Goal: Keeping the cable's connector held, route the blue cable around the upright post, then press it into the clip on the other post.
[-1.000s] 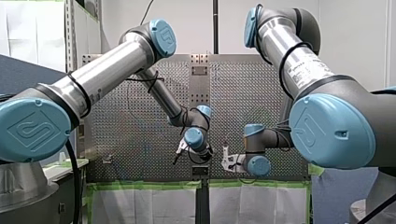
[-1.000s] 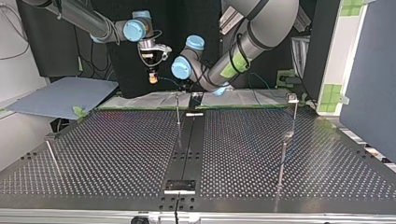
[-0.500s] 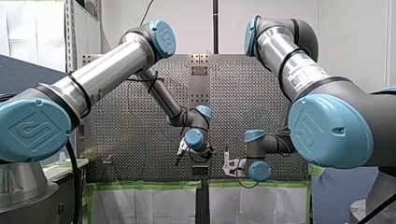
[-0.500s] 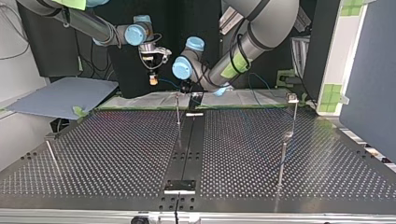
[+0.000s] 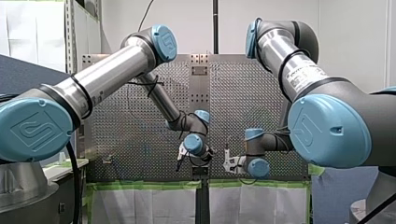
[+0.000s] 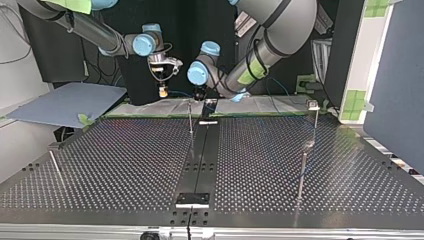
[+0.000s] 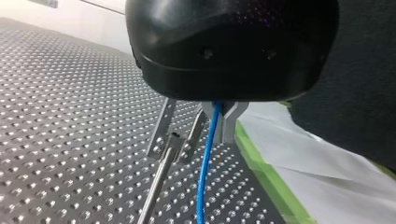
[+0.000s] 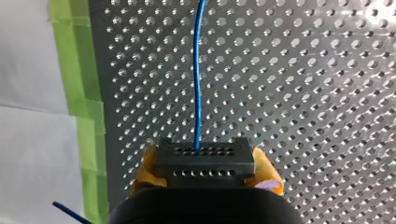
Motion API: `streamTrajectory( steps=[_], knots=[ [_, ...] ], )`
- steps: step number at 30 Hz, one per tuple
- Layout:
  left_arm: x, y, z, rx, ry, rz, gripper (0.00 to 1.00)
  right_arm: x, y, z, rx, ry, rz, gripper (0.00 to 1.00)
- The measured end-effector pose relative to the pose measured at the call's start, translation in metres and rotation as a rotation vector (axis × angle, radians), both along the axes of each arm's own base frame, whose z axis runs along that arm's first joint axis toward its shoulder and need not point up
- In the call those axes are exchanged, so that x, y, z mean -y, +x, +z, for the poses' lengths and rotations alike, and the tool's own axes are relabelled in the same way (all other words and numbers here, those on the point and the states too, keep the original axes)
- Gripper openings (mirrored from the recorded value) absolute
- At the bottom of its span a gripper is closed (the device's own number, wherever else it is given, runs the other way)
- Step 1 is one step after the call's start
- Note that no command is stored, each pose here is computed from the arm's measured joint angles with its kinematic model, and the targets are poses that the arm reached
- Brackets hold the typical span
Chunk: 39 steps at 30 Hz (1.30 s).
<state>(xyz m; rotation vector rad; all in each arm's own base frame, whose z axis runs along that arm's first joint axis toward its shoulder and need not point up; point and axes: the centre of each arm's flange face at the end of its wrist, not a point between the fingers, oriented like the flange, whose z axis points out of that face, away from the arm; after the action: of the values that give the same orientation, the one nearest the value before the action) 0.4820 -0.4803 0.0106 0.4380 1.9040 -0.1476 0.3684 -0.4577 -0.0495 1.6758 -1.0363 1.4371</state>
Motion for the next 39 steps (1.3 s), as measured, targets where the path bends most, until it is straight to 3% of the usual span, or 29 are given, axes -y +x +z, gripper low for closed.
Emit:
streamTrajectory(
  steps=[9,16,20,25,30,39],
  knots=[
    [-0.005,0.009,0.001,0.011,-0.026,0.013,0.00,0.015,0.005,0.008,0.017,-0.026,0.025,0.00],
    [-0.005,0.017,0.002,0.028,-0.085,0.012,0.00,0.024,-0.001,0.009,0.021,-0.035,0.011,0.00],
    [-0.006,0.020,-0.002,0.016,-0.130,0.009,0.00,0.029,-0.005,0.008,0.024,-0.041,0.002,0.00],
    [-0.013,0.022,-0.020,-0.015,-0.145,0.017,0.00,0.035,-0.006,-0.004,0.016,-0.023,-0.002,0.00],
    [-0.017,0.027,-0.025,-0.020,-0.159,0.015,0.00,0.037,-0.007,-0.013,0.004,0.003,-0.007,0.00],
    [-0.027,0.037,-0.025,-0.021,-0.169,0.017,0.00,0.046,-0.004,-0.009,0.004,-0.011,-0.006,0.00]
  ],
)
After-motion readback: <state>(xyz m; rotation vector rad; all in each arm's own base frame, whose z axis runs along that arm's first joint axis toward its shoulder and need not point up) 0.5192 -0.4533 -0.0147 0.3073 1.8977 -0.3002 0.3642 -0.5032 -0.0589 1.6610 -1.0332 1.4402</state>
